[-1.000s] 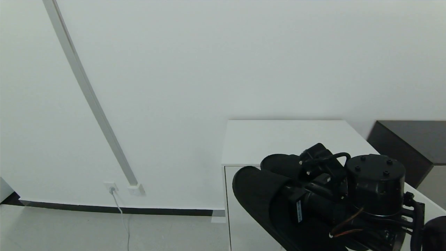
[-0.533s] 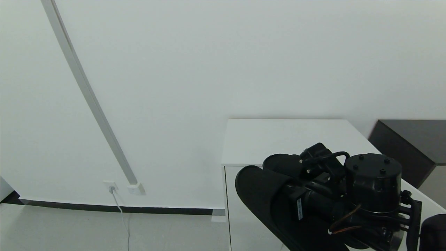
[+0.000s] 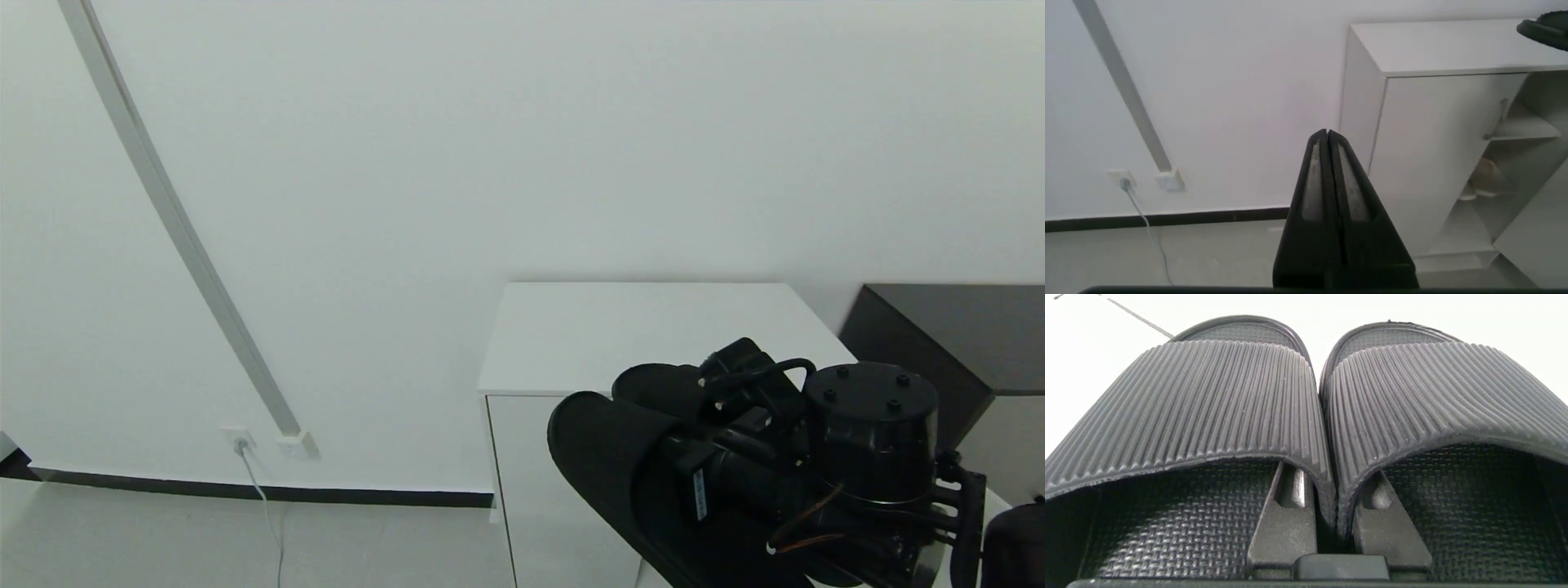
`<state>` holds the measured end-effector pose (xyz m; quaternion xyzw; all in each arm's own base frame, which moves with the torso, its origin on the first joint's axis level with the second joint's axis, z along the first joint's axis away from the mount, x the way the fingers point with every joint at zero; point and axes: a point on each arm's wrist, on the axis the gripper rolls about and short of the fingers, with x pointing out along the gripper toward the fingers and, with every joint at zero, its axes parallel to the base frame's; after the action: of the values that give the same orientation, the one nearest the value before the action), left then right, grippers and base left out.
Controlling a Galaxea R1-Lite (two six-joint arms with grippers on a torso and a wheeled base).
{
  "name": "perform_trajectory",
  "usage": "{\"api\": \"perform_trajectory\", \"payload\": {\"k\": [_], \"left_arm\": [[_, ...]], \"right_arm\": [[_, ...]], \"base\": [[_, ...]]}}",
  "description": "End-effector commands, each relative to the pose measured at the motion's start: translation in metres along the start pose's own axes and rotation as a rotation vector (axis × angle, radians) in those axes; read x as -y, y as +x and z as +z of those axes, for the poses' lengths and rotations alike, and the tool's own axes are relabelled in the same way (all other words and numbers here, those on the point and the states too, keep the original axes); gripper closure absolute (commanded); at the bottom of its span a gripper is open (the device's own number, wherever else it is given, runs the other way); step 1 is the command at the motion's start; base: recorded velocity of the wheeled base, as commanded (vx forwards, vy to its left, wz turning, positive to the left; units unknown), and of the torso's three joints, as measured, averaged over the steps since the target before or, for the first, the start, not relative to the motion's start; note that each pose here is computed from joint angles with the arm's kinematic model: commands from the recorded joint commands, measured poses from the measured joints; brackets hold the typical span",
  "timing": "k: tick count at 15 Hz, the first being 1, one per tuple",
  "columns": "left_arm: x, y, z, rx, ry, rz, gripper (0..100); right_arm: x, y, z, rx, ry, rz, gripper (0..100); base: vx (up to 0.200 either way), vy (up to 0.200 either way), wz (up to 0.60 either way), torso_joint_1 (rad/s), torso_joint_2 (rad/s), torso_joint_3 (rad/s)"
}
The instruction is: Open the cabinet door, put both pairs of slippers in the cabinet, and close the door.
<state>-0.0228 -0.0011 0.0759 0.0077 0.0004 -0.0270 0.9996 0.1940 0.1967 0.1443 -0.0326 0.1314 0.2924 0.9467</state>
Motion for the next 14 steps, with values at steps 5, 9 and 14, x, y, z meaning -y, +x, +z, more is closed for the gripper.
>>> {"api": "perform_trajectory", "payload": {"k": [5, 9, 14], "left_arm": [[0.0000, 0.0001, 0.0000, -0.002, 0.000, 0.000, 100], [0.0000, 0.0001, 0.0000, -0.002, 0.000, 0.000, 100], [0.0000, 0.0001, 0.0000, -0.002, 0.000, 0.000, 100]], "right_arm": [[0.0006, -0.0017, -0.0031, -0.010, -0.017, 0.001, 100], [0.0005, -0.0011, -0.0038, -0.013, -0.018, 0.001, 100], [0.0005, -0.0009, -0.0046, -0.016, -0.018, 0.001, 100]], "base": [[0.000, -0.200, 0.00, 0.001, 0.00, 0.005], [0.000, -0.200, 0.00, 0.004, 0.01, 0.001], [0.000, -0.080, 0.00, 0.001, 0.00, 0.000]]}}
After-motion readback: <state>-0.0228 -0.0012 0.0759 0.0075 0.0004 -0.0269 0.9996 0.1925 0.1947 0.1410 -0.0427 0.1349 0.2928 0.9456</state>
